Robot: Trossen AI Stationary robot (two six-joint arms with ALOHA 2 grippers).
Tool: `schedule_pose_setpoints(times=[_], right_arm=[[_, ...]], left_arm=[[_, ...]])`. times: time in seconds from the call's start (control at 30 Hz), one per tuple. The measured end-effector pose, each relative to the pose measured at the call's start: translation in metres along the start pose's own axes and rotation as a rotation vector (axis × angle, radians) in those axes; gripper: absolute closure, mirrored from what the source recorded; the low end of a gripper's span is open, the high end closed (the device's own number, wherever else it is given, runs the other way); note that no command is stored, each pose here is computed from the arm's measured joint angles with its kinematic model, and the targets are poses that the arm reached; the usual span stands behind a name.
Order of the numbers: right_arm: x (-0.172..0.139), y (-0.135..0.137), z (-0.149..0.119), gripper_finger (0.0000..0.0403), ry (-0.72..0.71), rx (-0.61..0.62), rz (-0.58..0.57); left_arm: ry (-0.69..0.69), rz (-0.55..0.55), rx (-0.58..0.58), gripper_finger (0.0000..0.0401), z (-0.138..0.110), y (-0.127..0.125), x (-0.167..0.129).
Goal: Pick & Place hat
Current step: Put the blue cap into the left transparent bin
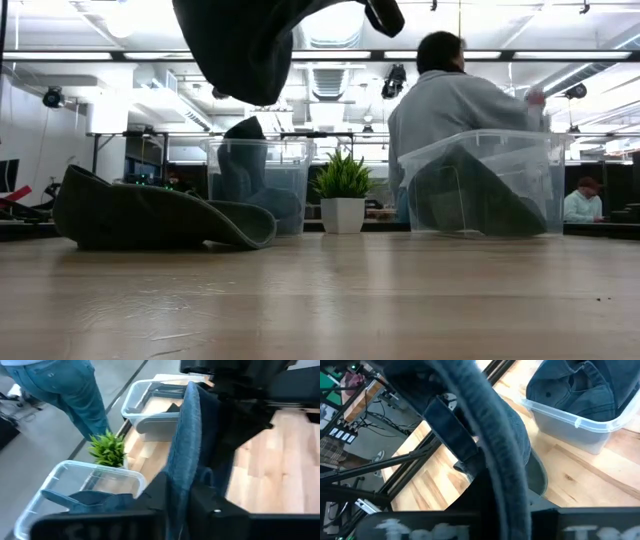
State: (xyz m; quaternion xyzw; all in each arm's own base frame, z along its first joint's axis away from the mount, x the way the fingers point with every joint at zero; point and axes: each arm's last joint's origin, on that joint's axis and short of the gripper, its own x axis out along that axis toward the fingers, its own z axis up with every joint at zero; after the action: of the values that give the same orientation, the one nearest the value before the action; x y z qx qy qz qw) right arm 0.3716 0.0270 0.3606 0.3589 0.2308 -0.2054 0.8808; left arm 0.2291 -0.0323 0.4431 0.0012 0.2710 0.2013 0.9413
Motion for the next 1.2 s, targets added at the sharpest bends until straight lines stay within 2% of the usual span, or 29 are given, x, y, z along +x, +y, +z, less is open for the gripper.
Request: schedule_pose_setpoints(times=[0.1,0.23,0.33,0.47,0.73,0.93,1.07,1.2], right_arm=[[0.000,0.001,-0.001,0.0392,0.002,-0.008,0.011],[0.000,0.003,-0.001,0.0385,-0.002,-0.028,0.029],[-0.002,0.005,0.000,0.0364,-0.006,-0.070,0.047],[-0.005,0.009,0.000,0.0308,-0.016,-0.139,0.076],[-0.010,0.012,-0.006,0.0160,0.018,-0.233,0.083],[-0.023,0.015,-0.026,0.0099,0.107,-0.361,0.065],[-0.047,0.024,-0.036,0.0085,0.068,-0.454,0.058],[-0.064,0.031,-0.046,0.0081,0.008,-0.522,0.041]], left_arm=[[-0.001,0.009,0.020,0.0389,0.000,0.001,0.000],[-0.017,0.027,0.009,0.0394,0.002,0.003,-0.001],[-0.035,0.037,-0.002,0.0394,0.004,0.006,-0.006],[-0.086,0.023,-0.053,0.0394,0.013,0.013,-0.015],[-0.138,0.051,-0.140,0.0394,0.022,0.026,-0.030],[-0.253,0.211,-0.317,0.0395,0.031,0.053,-0.052],[-0.296,0.274,-0.402,0.0395,0.035,0.069,-0.056],[-0.322,0.402,-0.520,0.0395,0.035,0.088,-0.053]])
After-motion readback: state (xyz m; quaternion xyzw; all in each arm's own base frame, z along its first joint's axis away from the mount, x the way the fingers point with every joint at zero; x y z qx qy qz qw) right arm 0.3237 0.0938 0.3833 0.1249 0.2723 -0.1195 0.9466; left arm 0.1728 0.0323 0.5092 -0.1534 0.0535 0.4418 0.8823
